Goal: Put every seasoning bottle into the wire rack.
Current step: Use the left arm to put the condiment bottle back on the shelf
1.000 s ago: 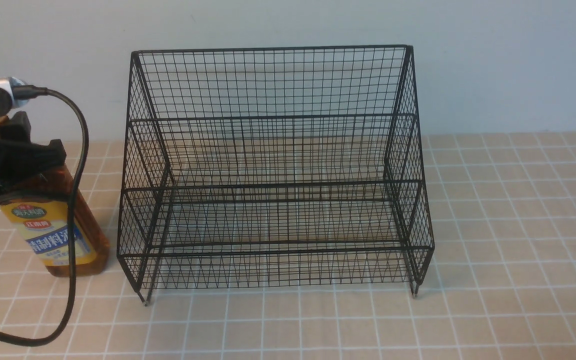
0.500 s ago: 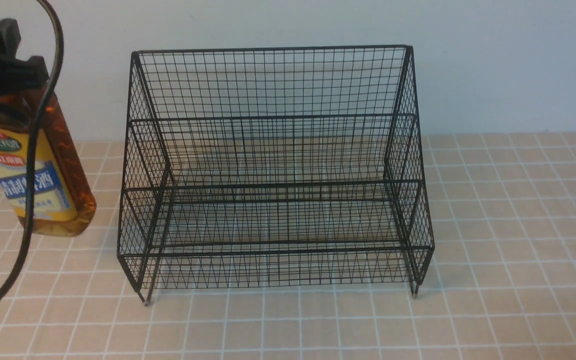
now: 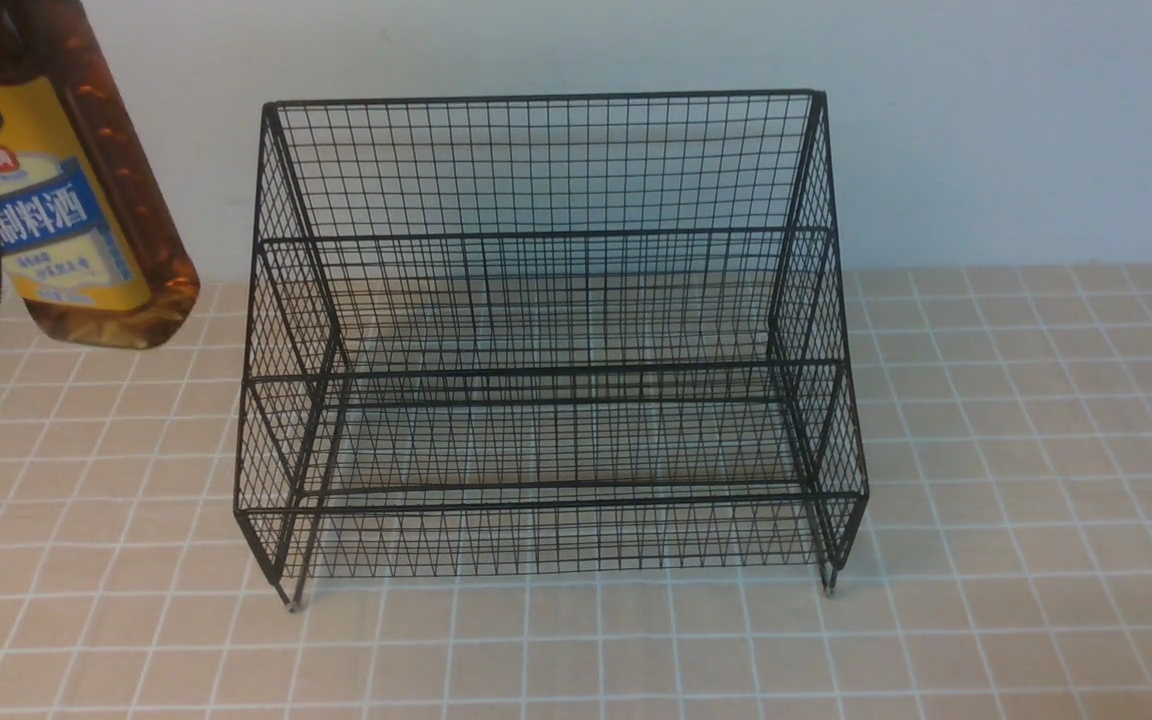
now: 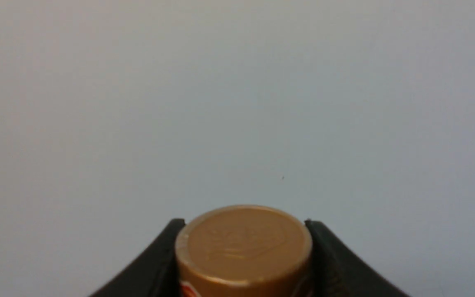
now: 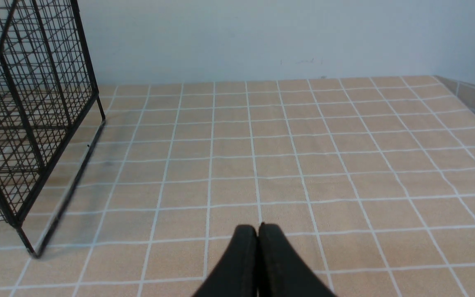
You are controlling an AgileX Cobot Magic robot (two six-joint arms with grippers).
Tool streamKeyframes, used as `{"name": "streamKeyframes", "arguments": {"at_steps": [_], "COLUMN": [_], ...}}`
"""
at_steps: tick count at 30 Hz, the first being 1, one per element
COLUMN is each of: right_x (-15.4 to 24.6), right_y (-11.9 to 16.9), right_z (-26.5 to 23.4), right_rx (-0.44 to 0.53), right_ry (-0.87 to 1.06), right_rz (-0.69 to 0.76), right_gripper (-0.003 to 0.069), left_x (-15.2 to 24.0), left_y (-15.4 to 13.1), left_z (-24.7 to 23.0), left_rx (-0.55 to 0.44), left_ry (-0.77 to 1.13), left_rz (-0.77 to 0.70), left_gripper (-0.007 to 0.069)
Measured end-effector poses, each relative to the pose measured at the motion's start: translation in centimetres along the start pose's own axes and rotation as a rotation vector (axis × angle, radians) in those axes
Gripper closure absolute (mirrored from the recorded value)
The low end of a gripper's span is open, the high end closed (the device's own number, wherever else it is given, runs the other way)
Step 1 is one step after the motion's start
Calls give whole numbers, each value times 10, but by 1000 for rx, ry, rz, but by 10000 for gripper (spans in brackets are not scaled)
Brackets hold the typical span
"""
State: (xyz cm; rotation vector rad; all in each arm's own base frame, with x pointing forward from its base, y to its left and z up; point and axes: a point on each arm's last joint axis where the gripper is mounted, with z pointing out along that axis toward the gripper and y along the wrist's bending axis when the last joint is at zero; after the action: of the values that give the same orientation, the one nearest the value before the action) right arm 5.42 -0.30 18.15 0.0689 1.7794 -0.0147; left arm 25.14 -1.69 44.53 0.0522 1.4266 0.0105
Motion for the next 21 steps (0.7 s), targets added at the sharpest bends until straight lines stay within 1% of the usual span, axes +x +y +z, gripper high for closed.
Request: {"name": "streamKeyframes", "arguments": {"at_steps": [4,7,10,15,21], "right_x": [0,0,0,0,0], "right_y": [0,0,0,0,0], "right_z": [0,0,0,0,0], "right_rx": [0,0,0,0,0], "right_ry": [0,0,0,0,0], "right_rz": [0,0,0,0,0], "right_gripper": [672,672,672,672,672], "left_x": [-12,-14,-10,9,44], "left_y": [-18,-34,-45,-62,-70], "left_z": [-2,1,8,29,57], "left_rx": [82,137,162,175,130], "left_ry": [-32,-37,-31,6,74], "left_rz": [-16,-67,-114,-129,-143], "left_gripper": [314,314,314,314,314]}}
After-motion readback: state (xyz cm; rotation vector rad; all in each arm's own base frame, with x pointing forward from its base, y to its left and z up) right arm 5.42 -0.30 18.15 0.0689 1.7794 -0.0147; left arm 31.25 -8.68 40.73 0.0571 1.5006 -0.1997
